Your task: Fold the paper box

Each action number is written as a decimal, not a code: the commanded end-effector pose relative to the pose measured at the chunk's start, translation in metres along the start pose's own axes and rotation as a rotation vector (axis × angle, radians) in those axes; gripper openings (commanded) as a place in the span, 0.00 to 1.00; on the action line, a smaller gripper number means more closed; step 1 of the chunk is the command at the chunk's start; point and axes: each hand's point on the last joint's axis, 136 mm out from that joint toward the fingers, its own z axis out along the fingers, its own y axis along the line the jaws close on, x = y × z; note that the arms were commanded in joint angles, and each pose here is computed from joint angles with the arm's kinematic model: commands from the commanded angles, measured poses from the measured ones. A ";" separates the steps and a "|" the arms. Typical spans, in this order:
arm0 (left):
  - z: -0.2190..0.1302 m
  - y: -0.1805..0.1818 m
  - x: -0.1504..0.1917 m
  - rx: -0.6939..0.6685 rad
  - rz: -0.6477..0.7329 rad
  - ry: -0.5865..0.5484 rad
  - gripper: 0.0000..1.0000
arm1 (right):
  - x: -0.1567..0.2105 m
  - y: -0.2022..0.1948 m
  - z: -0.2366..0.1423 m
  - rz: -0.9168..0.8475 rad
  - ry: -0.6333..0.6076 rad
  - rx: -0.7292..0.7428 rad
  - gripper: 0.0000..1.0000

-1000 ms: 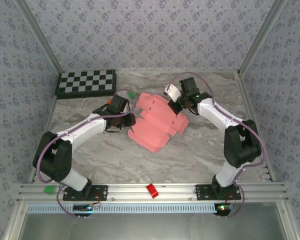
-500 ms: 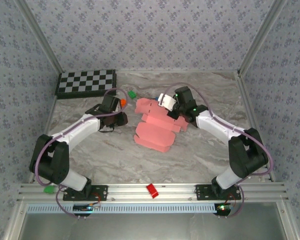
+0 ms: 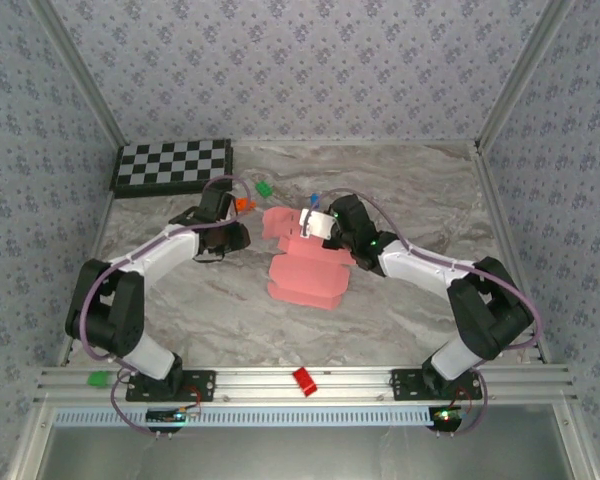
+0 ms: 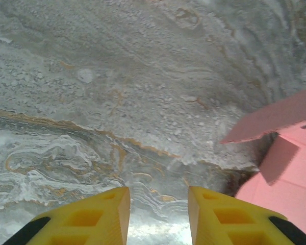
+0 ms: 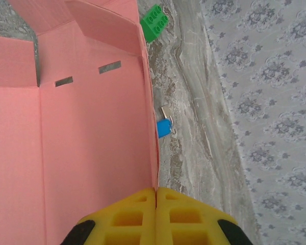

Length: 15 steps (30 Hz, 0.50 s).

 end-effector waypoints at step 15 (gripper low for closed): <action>0.034 -0.009 -0.055 -0.005 0.012 -0.008 0.39 | -0.007 0.014 -0.003 -0.125 0.009 0.098 0.00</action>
